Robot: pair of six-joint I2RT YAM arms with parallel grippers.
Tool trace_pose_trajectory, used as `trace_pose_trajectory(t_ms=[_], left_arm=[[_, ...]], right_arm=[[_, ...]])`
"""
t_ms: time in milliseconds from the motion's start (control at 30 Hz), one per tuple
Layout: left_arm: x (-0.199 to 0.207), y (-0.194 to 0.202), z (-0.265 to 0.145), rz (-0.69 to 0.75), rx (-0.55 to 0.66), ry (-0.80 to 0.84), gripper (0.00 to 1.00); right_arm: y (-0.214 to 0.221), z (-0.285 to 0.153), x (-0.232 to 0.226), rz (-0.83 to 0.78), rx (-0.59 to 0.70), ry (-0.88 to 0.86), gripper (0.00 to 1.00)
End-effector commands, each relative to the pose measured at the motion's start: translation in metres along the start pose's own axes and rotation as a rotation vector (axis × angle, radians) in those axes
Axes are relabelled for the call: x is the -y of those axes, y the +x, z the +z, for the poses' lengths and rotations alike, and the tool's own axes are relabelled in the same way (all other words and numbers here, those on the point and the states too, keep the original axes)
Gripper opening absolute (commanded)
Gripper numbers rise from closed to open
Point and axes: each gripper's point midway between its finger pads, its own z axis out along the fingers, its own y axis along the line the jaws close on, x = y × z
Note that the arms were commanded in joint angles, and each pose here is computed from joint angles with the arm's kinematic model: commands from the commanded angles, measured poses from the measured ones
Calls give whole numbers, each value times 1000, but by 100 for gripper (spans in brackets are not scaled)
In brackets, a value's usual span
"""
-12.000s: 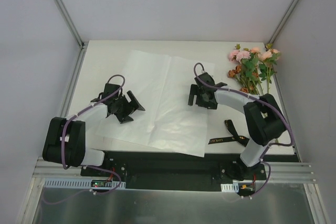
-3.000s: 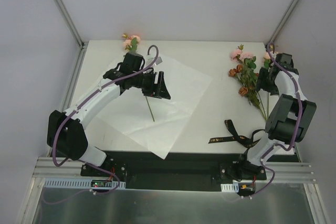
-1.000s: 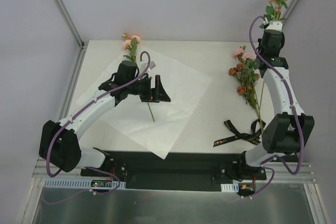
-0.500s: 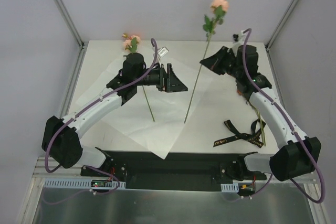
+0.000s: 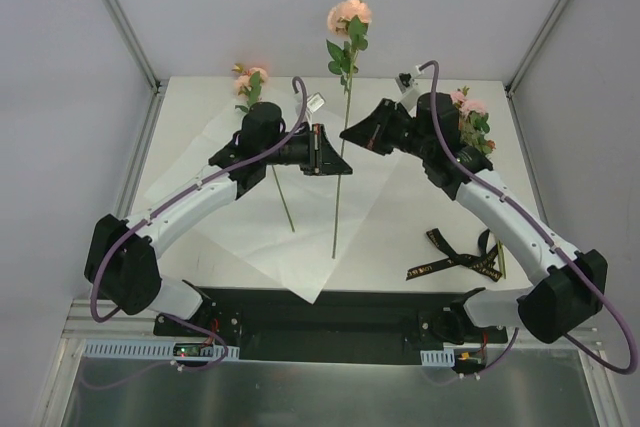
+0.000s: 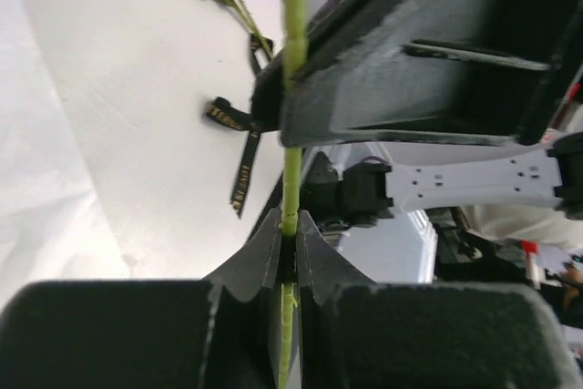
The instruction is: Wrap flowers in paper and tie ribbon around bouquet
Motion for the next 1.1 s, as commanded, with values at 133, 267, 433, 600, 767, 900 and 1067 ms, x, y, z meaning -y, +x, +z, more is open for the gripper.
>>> trace_pose_trajectory(t_ms=[133,267,433,600,767,900,1067], left_arm=[[-89,-25,-58,-94,157,-423,0],[-169,-27,-116,-231,214,-655,0],[-236,-25,-153,-270,226,-870,0],[-274,-13,-159,-322,191,-969,0],[-299,-2,-148,-415,152,-980,0],[-309,-4,-140,-449,140,-969,0],[-316,-4,-134,-494,138,-961,0]], right_arm=[[-47,-40,20,-226,119,232,73],[-54,-68,58,-269,133,381,76],[-43,-73,91,-241,79,428,76],[-27,-66,107,-210,12,428,76],[-28,-69,112,-223,19,449,77],[-27,-72,115,-229,14,459,77],[-24,-74,124,-232,2,484,77]])
